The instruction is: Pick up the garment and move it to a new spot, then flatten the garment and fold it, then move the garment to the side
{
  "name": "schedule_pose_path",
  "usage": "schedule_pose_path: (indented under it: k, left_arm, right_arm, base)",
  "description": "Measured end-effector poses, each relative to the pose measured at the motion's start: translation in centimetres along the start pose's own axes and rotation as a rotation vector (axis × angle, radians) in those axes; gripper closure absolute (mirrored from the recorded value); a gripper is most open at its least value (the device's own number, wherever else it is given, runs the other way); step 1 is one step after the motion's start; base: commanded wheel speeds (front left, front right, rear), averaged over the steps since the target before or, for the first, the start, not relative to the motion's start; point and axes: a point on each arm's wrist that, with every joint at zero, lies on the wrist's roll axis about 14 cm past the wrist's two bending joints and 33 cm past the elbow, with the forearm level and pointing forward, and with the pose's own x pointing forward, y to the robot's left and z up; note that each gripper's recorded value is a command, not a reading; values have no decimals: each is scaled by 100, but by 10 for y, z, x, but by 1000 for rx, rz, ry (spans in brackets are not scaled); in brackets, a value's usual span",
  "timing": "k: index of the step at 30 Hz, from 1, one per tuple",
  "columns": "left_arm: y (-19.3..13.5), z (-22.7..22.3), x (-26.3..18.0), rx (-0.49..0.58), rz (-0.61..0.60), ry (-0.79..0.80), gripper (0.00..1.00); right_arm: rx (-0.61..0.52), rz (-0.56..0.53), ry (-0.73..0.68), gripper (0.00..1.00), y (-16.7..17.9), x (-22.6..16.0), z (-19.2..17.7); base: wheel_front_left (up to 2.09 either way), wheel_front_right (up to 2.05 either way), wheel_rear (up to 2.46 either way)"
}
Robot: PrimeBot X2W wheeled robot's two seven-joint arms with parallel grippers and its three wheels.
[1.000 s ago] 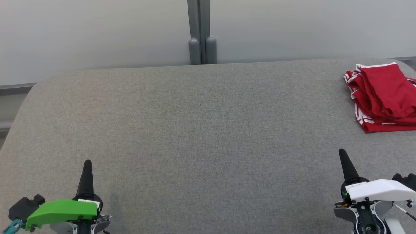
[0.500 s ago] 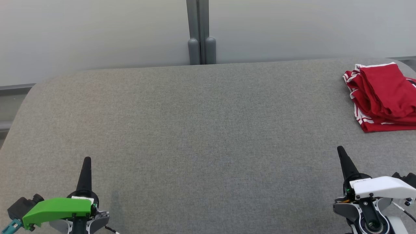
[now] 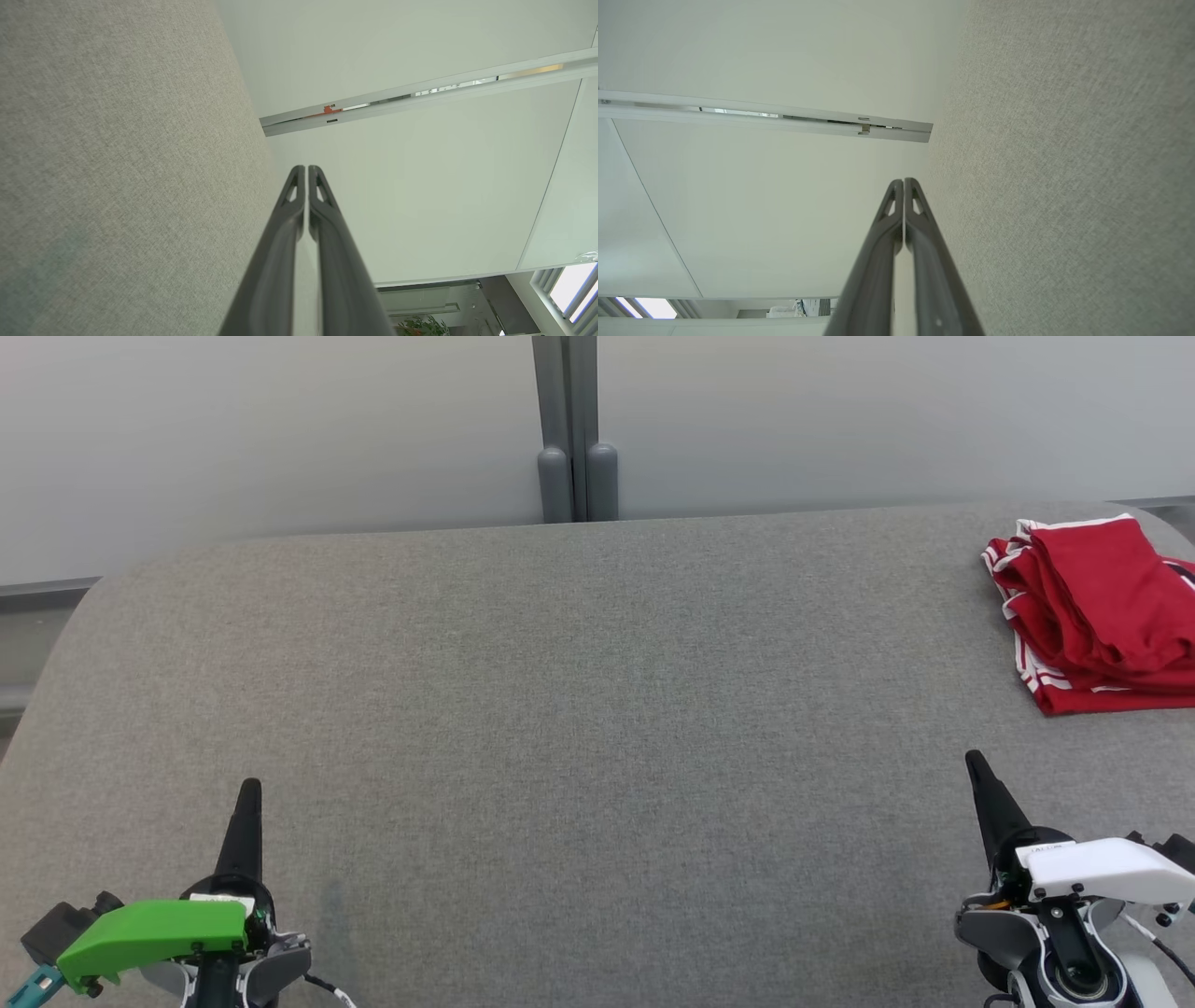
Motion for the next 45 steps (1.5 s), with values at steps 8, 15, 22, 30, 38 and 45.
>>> schedule_pose_path:
  k: [8,15,22,30,38,45]
  left_arm:
    - [-3,0,2,-62,-11,4,100]
    - [-6,0,3,-109,-22,8,100]
    - [-9,0,4,-158,-33,13,100]
    - [-11,0,6,-185,-41,13,100]
    - [-11,0,6,-186,-41,13,100]
    - [-11,0,6,-186,-41,13,100]
  right_arm:
    - [61,8,1,100,2,1,1]
    - [110,15,5,100,4,2,1]
    - [158,23,7,100,6,3,1]
    - [181,30,9,100,8,4,2]
    - [181,30,9,100,8,4,2]
    - [182,30,9,100,8,4,2]
  base:
    - [0,0,0]
    - [0,0,0]
    - [0,0,0]
    - [0,0,0]
    - [0,0,0]
    - [0,0,0]
